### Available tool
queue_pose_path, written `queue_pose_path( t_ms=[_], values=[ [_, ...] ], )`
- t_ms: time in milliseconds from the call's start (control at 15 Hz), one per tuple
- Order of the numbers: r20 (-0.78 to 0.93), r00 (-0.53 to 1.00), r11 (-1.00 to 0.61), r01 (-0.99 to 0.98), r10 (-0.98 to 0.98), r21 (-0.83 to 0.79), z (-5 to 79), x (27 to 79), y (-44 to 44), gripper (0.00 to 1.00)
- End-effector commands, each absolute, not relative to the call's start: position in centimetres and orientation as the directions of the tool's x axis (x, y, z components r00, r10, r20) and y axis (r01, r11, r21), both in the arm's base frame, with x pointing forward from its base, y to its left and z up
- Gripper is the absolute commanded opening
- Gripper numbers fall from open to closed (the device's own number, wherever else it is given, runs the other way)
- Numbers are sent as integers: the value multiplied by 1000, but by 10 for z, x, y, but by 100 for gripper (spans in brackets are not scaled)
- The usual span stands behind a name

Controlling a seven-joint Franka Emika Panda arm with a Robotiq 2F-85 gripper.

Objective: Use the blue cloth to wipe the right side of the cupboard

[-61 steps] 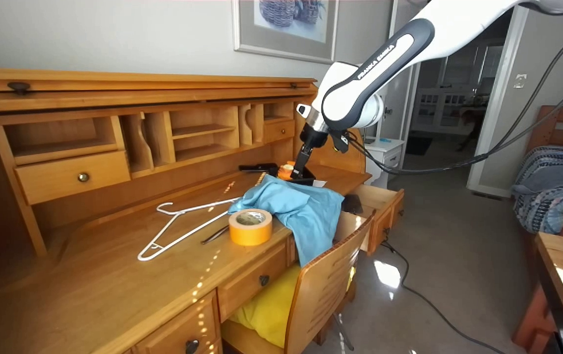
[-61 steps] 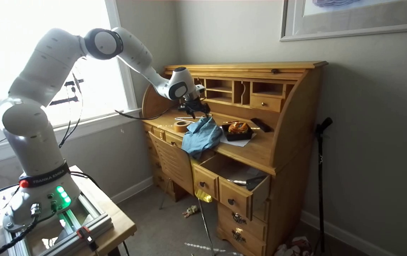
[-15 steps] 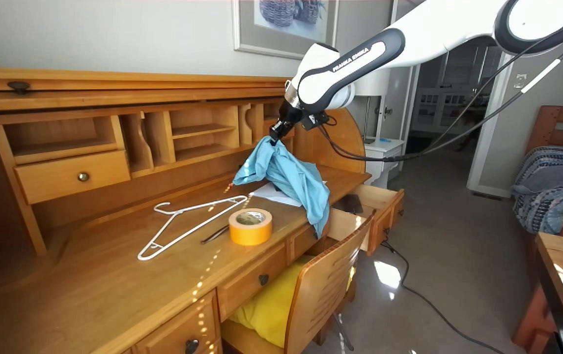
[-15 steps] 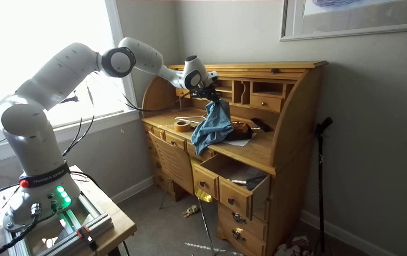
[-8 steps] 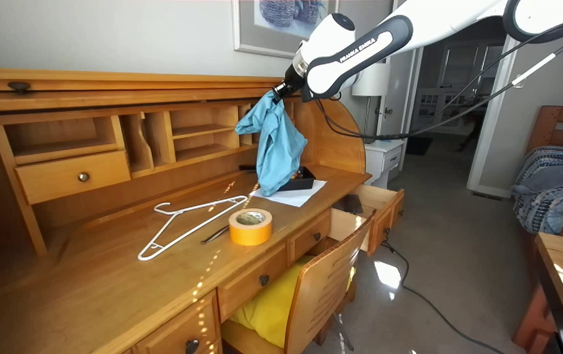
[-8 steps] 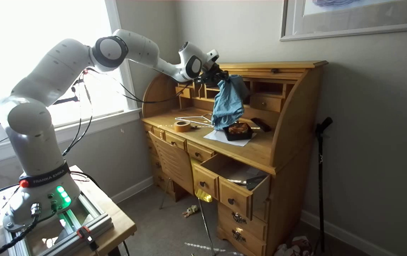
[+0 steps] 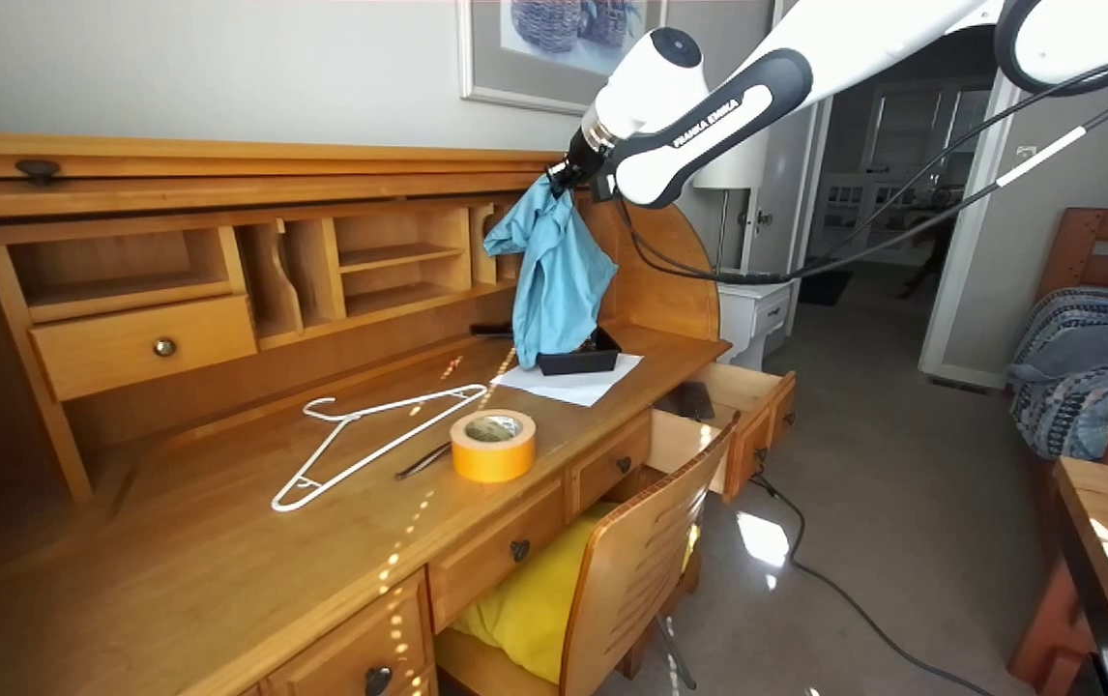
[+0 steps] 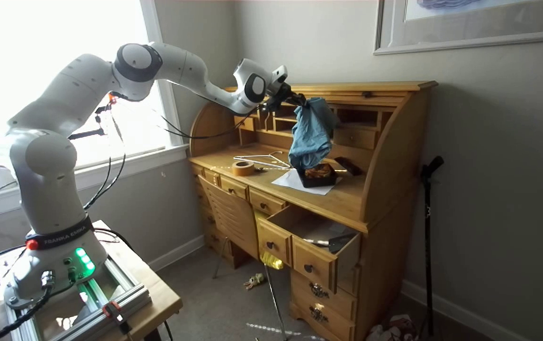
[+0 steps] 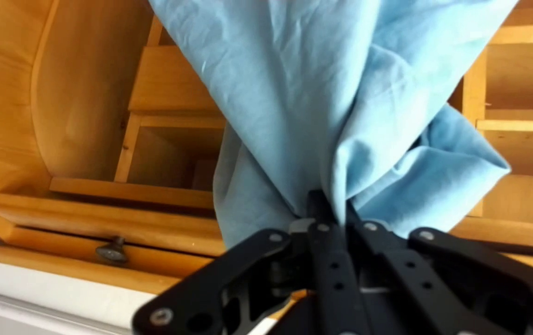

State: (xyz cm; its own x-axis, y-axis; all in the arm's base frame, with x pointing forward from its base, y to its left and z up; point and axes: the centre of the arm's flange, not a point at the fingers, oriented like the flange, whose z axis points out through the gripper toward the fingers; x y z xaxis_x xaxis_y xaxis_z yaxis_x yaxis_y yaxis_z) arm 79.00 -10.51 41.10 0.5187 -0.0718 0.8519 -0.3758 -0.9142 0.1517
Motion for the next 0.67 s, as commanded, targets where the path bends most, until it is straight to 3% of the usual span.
queue_pose_path(
  t_ms=[0,200,267,600],
  values=[
    [849,523,-914,-376,-77,149,407,789,-103,5],
    [849,522,-914,-379,-80,147,407,789,-103,5],
    [844,526,-891,-427,-106,155,404,793,-110,1],
    [818,526,-723,-656,-232,217,389,771,-183,1]
  ],
)
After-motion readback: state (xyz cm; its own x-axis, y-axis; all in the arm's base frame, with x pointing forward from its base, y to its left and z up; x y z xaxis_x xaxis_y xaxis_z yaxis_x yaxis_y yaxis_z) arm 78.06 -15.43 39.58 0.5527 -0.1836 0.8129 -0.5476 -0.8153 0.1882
